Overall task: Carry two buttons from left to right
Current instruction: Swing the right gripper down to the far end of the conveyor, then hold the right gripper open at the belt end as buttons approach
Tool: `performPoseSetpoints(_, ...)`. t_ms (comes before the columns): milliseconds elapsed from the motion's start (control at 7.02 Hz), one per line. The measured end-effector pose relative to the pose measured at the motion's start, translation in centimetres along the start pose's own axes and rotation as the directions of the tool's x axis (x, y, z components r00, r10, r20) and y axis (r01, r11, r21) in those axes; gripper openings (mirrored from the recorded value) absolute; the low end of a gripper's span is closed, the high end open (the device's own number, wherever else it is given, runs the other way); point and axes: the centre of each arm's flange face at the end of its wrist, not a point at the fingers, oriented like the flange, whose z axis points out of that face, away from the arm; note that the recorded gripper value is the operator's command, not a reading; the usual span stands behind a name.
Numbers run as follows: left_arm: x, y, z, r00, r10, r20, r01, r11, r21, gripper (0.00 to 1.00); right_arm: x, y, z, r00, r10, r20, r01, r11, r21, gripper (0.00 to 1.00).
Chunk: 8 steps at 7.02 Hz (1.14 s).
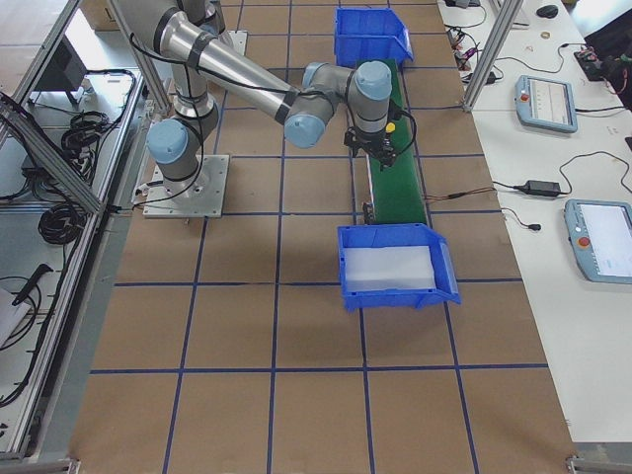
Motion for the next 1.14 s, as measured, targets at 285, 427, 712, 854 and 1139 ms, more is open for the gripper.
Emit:
performPoseSetpoints(285,0.0,0.0,0.0,1.000,0.000,0.000,0.000,1.000,0.000,1.00,0.1,-0.3,0.6,0.993,-0.115,0.007,0.114,0.993,0.040,1.00)
performPoseSetpoints(427,0.0,0.0,0.0,1.000,0.000,-0.001,0.000,1.000,0.001,1.00,0.3,-0.3,1.4,0.976,-0.218,0.017,0.217,0.975,0.048,1.00)
performPoseSetpoints(712,0.0,-0.1,-0.1,1.000,0.003,-0.001,-0.003,1.000,0.006,1.00,1.4,-0.1,4.3,0.950,-0.309,0.051,0.306,0.950,0.061,1.00)
performPoseSetpoints(854,-0.1,-0.1,-0.1,1.000,0.003,-0.001,-0.003,1.000,0.009,1.00,2.6,-0.2,5.0,0.945,-0.324,0.045,0.320,0.945,0.065,1.00)
performPoseSetpoints(1139,0.0,-0.1,-0.1,1.000,0.001,0.000,-0.001,1.000,0.010,1.00,5.7,-0.5,5.7,0.937,-0.348,0.033,0.345,0.936,0.068,0.94)
